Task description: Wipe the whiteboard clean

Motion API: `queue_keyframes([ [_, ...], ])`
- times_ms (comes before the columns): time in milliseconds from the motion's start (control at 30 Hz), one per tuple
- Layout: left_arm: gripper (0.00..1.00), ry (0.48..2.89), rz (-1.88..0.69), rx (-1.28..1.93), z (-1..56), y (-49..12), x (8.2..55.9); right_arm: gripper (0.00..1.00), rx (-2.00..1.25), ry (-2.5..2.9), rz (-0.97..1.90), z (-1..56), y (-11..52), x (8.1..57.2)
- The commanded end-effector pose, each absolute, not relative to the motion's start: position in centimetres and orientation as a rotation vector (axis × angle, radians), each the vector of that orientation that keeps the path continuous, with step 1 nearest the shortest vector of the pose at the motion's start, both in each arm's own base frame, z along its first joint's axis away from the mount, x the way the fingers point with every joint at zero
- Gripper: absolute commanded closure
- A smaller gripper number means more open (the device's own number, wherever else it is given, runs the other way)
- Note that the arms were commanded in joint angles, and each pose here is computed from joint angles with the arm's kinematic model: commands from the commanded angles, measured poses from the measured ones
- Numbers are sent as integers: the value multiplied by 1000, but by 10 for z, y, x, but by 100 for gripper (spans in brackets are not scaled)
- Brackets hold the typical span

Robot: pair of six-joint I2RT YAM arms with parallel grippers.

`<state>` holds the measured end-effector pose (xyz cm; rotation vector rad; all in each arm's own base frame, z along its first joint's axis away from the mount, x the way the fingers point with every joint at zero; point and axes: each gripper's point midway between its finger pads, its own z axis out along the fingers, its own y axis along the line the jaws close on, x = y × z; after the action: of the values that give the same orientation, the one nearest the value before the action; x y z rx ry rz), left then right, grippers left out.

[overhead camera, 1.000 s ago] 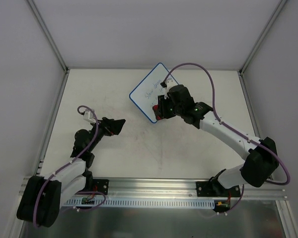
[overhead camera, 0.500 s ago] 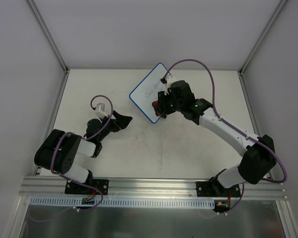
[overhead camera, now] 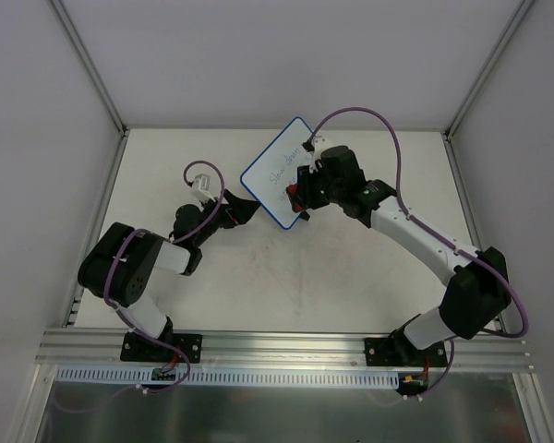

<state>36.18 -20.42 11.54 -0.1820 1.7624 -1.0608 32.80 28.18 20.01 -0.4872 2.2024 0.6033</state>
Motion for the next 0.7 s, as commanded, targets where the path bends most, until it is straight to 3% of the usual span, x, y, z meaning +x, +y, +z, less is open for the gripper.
queue_keyframes([
  [0, 11, 1298, -1125, -16, 226, -212, 373, 100, -497, 2120, 651, 227, 291, 341],
  [267, 16, 1282, -1094, -15, 227, -218, 393, 100, -494, 2123, 668, 223, 292, 346],
  [333, 26, 1281, -1103, -8, 227, -221, 398, 100, -495, 2126, 674, 222, 293, 347],
  [667, 53, 1255, -1113, 28, 235, -231, 404, 100, -491, 2143, 679, 212, 293, 356],
])
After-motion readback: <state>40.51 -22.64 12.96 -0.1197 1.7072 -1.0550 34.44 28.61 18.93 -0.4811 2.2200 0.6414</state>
